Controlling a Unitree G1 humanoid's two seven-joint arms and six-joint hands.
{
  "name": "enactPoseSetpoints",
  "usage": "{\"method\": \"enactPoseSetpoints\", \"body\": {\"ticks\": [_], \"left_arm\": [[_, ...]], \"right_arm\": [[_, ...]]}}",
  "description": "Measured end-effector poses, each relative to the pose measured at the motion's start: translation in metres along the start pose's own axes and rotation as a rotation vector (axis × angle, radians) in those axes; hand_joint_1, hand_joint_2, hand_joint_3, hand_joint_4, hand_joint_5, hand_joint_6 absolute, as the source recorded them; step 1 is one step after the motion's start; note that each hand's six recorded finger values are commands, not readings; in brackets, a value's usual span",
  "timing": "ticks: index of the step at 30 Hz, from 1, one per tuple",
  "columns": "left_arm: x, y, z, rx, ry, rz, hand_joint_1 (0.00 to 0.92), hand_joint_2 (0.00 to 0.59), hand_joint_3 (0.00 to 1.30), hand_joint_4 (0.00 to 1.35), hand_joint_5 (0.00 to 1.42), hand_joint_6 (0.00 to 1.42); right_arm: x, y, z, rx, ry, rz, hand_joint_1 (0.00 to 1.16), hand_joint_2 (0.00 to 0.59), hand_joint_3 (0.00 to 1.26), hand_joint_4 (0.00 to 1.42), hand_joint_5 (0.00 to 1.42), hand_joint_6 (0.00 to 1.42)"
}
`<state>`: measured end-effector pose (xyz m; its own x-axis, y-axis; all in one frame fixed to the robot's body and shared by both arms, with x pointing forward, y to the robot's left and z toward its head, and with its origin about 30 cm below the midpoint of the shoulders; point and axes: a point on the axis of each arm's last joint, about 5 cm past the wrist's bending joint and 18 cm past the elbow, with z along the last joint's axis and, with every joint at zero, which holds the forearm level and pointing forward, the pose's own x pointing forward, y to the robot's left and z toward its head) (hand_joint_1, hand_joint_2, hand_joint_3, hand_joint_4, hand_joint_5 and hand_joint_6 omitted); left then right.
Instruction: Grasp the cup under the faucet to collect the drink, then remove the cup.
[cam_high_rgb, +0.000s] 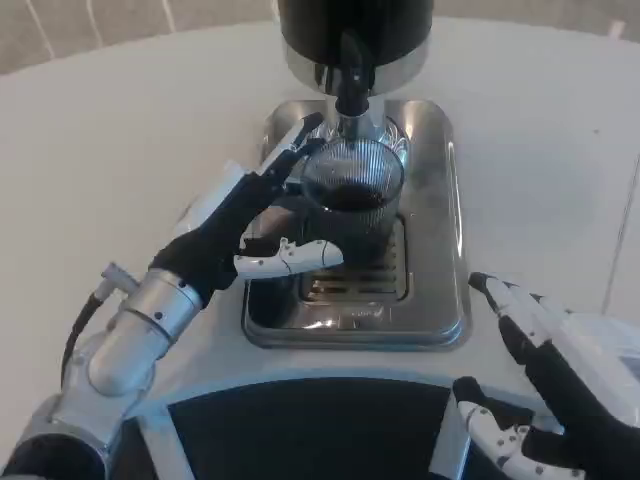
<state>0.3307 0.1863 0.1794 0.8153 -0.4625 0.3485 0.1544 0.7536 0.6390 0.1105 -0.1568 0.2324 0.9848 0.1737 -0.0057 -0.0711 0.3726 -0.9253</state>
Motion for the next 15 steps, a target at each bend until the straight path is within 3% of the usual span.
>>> {"method": "enactPoseSetpoints", "body": {"ticks": [15], "left_arm": [[0.0073,-0.0004,0.0018,-0.052,0.003,-0.01,0.499,0.055,0.0,0.01,0.39,0.45]], "right_arm": [[0.0006,0.0016,0.0053,-0.014,0.003,0.022,0.43,0.515,0.02,0.0,0.0,0.0]]}}
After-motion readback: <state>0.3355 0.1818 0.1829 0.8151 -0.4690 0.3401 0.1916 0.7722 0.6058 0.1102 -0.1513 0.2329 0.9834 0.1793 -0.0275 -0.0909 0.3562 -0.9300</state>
